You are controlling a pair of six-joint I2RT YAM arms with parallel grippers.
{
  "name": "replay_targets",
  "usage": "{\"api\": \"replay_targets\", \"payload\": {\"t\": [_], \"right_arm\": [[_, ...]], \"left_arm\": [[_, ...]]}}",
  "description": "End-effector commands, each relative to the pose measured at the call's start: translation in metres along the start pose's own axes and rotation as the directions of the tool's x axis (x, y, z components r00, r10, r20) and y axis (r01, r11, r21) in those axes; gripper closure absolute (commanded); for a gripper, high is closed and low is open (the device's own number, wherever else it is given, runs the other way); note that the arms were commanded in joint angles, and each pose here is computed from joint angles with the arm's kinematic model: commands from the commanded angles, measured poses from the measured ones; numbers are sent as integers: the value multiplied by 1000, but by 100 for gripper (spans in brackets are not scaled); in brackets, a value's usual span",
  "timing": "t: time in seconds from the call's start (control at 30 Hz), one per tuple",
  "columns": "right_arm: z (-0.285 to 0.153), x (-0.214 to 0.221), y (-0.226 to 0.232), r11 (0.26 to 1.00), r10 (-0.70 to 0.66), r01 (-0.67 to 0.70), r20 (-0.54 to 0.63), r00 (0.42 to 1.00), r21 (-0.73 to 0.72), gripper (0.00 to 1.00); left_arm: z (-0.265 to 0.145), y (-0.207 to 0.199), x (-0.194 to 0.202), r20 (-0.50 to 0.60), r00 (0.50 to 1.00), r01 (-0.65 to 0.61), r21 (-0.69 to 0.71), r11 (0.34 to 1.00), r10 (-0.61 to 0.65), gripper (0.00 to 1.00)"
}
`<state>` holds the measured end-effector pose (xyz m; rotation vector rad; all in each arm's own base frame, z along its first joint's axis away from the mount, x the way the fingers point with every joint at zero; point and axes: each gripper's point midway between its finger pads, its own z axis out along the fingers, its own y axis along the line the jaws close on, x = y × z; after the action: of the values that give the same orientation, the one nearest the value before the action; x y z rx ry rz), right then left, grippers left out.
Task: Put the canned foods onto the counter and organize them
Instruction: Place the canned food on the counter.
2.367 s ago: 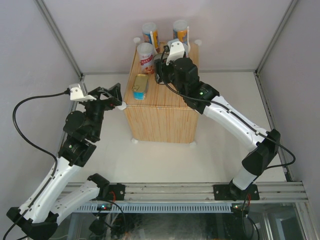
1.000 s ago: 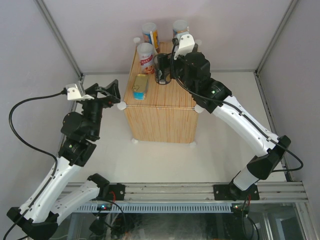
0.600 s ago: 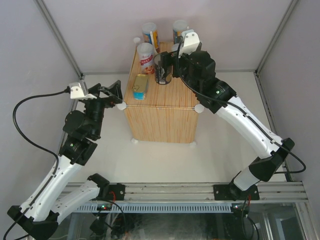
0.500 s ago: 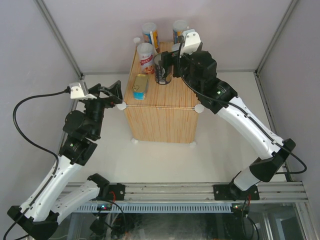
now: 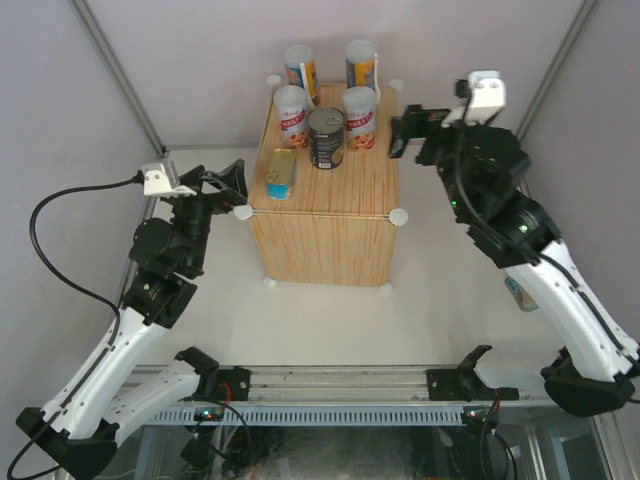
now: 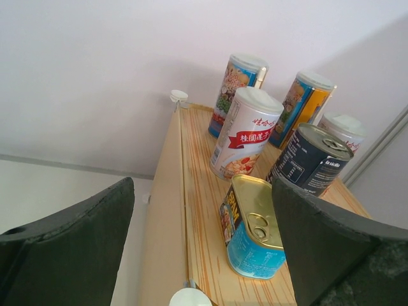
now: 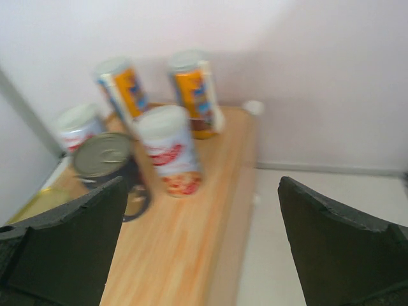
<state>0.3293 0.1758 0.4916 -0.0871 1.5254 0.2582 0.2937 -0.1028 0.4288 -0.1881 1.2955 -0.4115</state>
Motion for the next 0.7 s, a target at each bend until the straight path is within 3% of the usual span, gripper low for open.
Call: {"api": "replay_targets", "payload": {"t": [0.0, 0.13, 0.33, 0.67], "right_arm": [[-30, 15, -78, 965, 53, -43, -32, 998, 259, 1], [-50, 71, -138, 900, 109, -26, -169, 980, 434, 0], [-81, 164, -199, 812, 257, 11, -375, 891, 583, 0], [-117, 251, -232, 807, 366, 120, -649, 667, 578, 0]], "left_arm": [[10, -8, -29, 78, 995, 68, 0, 998, -67, 8], [17, -5, -28, 92, 991, 100, -37, 994, -97, 8], [24, 2, -27, 119, 984, 141, -91, 986, -130, 9], [31, 1, -28, 124, 982, 155, -103, 983, -142, 9]]}}
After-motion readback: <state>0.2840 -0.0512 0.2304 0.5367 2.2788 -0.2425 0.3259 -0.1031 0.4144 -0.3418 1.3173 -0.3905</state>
